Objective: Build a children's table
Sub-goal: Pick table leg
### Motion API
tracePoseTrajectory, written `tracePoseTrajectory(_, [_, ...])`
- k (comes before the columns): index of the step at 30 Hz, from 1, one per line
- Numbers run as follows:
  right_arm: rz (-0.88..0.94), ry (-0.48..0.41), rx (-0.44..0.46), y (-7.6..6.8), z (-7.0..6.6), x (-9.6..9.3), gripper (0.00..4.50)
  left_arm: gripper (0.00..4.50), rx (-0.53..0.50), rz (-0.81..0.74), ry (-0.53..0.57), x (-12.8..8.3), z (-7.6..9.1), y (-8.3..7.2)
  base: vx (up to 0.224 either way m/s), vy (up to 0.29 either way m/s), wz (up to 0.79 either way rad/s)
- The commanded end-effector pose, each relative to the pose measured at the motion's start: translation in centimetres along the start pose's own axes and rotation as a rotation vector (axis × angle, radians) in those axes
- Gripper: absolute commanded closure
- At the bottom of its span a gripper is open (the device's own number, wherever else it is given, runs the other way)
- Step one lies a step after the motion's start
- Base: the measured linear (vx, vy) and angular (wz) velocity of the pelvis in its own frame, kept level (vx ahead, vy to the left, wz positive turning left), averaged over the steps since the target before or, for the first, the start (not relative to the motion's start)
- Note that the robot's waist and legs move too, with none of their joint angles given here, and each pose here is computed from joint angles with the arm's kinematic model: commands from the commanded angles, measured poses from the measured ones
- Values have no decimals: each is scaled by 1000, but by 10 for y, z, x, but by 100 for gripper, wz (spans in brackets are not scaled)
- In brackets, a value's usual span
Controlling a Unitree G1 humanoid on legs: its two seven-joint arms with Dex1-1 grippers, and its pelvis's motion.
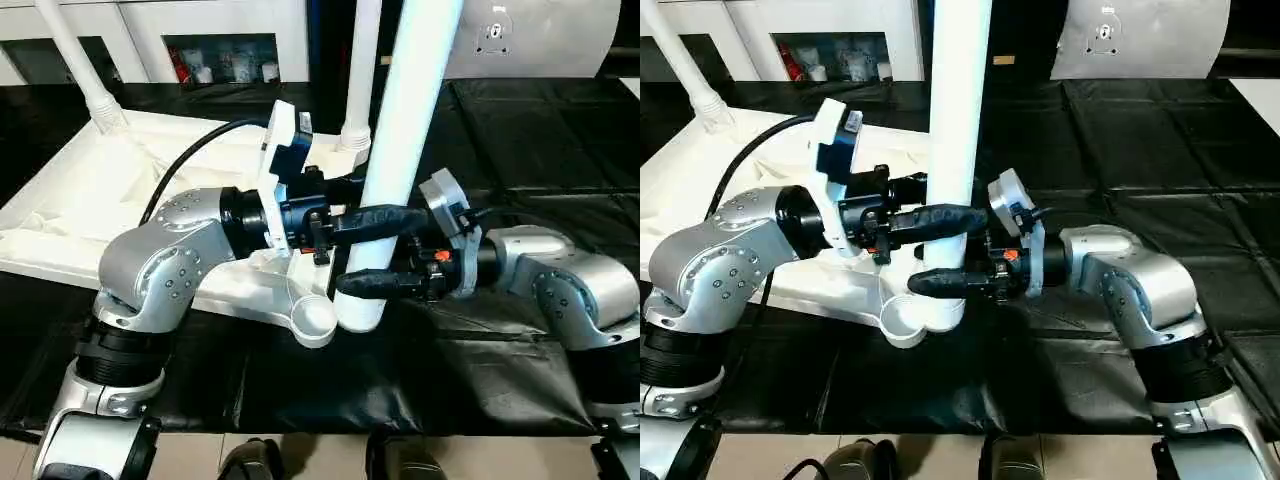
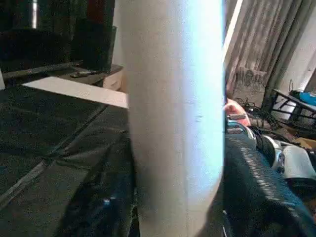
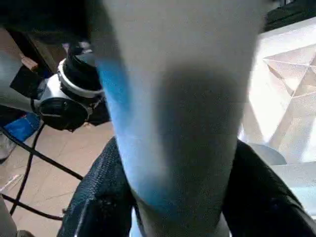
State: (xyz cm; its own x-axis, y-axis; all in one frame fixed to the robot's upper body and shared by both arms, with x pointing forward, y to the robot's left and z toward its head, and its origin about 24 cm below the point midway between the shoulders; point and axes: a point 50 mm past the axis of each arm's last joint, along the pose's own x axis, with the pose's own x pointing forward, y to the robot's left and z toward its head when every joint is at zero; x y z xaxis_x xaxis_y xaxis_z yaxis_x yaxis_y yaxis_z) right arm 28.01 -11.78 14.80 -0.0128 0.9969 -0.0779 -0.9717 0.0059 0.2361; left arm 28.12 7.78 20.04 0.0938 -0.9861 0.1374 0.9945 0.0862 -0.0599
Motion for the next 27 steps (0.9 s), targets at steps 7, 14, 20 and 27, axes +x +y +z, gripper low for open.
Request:
tracePoseTrajectory(7, [-14,-12,0,1,-3,1,257,115,-32,-1,-33,-5,-2,-5,0,0,0])
tracePoseTrajectory(14, [-54,-73,10,1,-6,1,257,71,-114,34,-394,-16,18,-6,0,0,0])
tracePoseTrajectory(20, [-181,-148,-60,-4,0,7,257,64,-118,236,-489,-26,25,9,0,0,0])
tracePoseTrajectory(27, [-354,-145,-158,-16,5,15,257,64,25,498,-100,-20,-3,27,0,0,0])
